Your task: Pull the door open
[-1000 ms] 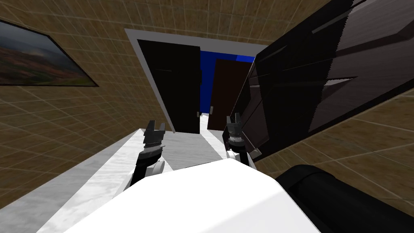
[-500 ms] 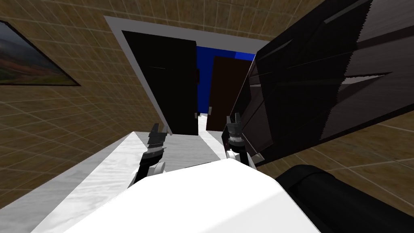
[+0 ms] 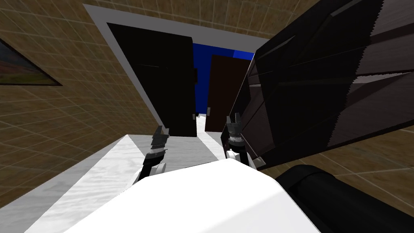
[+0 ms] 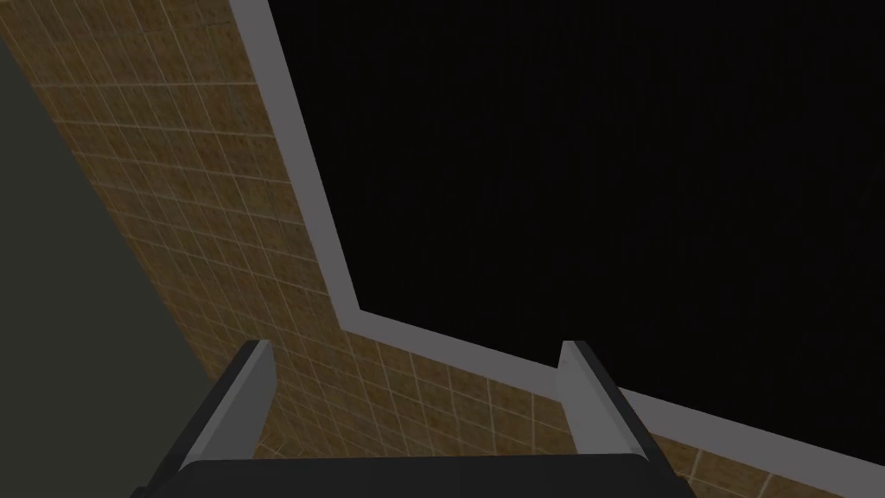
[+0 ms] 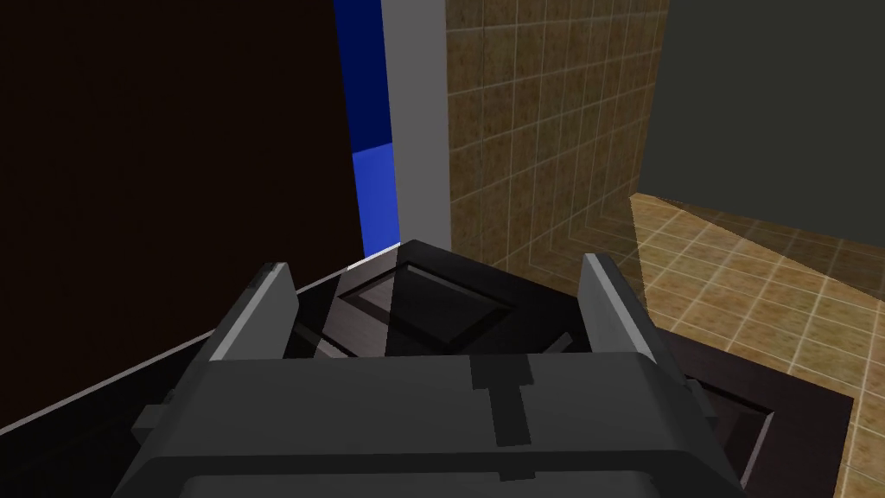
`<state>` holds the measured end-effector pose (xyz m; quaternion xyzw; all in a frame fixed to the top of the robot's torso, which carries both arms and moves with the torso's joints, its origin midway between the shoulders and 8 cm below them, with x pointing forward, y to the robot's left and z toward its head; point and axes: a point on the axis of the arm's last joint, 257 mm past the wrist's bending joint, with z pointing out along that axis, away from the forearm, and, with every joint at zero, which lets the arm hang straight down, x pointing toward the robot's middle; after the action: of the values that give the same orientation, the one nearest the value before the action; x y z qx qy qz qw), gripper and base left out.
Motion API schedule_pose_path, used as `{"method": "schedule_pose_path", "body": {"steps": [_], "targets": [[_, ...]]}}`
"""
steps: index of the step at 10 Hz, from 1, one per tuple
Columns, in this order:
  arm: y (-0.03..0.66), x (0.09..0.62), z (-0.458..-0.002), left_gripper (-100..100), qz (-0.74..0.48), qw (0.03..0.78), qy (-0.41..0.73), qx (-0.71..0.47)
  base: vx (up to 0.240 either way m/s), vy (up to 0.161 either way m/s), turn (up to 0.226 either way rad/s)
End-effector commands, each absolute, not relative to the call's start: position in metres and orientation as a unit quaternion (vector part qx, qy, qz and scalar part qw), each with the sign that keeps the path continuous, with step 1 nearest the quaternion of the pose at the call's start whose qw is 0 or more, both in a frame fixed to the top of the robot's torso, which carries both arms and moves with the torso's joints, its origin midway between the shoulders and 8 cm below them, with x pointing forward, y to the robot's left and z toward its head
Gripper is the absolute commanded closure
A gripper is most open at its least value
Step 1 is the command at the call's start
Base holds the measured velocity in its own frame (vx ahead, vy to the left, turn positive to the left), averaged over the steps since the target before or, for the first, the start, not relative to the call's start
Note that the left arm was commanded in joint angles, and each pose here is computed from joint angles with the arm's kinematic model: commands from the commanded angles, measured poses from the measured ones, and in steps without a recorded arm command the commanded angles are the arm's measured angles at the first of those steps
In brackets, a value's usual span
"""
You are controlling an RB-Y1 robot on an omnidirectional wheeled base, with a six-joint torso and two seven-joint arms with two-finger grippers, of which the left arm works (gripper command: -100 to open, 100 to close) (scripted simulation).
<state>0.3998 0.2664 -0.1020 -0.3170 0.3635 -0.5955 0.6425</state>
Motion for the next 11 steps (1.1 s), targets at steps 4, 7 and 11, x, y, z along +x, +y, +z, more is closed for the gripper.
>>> {"method": "schedule_pose_path", "body": {"steps": [4,7,11], "targets": [[0.275,0.409,-0.139,-100,-0.588,0.627,0.383,-0.34,0.104,-0.032,-0.061],[0.28,0.414,-0.164,-100,-0.581,0.616,0.395,-0.355,0.101,-0.034,-0.054],[0.287,0.418,-0.196,-100,-0.572,0.602,0.41,-0.376,0.105,-0.03,-0.059]]}}
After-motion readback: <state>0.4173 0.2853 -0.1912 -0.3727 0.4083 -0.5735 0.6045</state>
